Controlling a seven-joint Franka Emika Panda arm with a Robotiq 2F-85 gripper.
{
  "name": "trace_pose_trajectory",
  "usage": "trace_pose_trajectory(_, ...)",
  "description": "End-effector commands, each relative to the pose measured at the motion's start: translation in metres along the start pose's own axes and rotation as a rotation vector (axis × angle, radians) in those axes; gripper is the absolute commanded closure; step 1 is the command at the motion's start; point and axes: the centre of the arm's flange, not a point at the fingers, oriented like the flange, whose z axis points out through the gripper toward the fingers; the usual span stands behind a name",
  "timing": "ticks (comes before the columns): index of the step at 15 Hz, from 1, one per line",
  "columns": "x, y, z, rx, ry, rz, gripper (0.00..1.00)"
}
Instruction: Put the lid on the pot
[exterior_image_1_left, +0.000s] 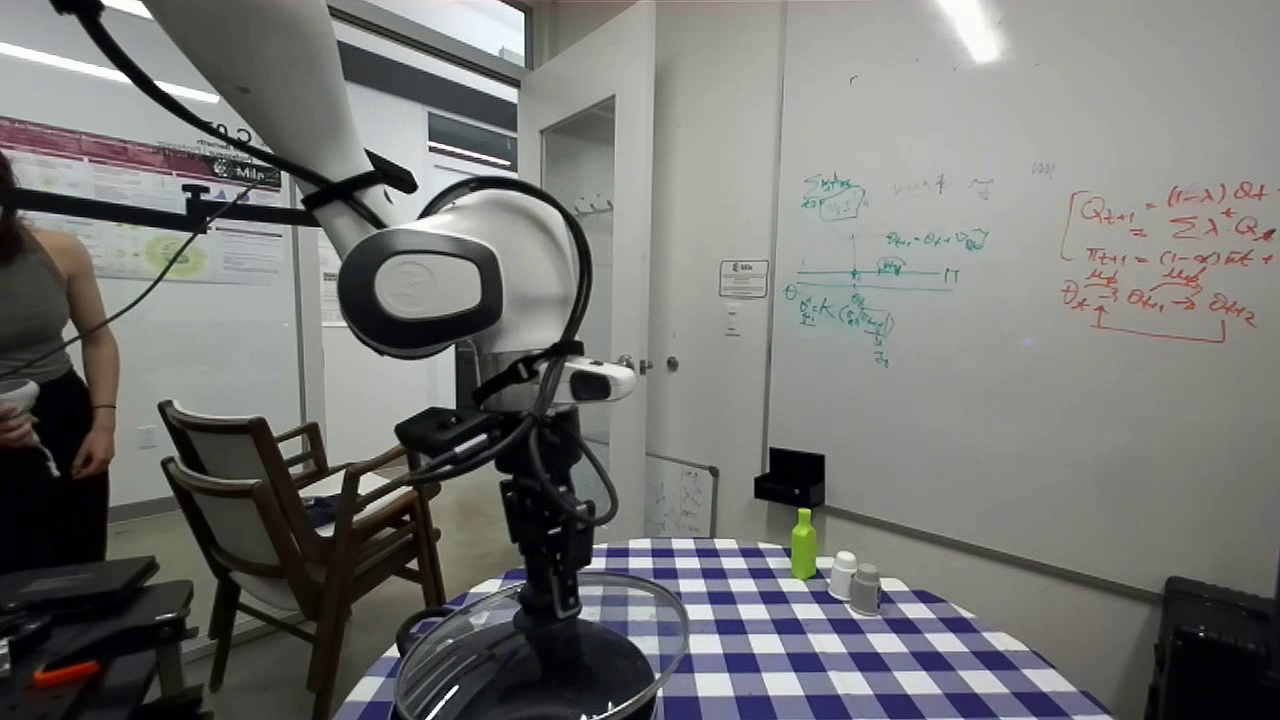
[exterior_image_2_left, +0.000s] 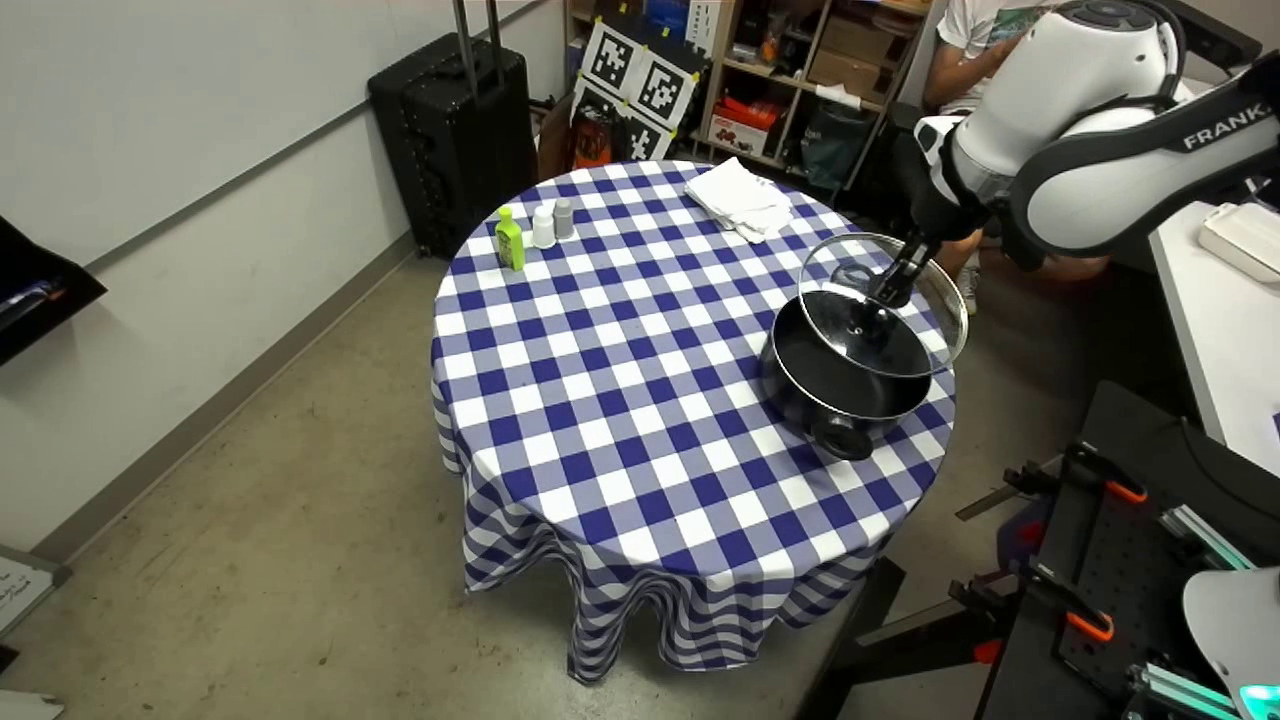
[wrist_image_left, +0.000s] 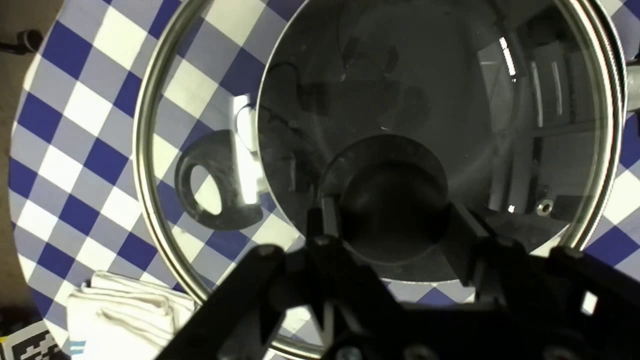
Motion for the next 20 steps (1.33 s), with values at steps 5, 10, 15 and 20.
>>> trace_pose_trajectory(5,-0.036,-0.058,-0.001,0.059,0.053,-0.04,0.74)
trace_pose_trajectory(10,-0.029,-0.084,-0.001,0.093,0.068,-0.072,0.74)
trace_pose_trajectory(15,-0.015,-0.09,-0.006,0.095,0.099,-0.086,0.74)
trace_pose_trajectory(20,-0.006,-0.087,-0.003,0.08,0.12,-0.096,0.74)
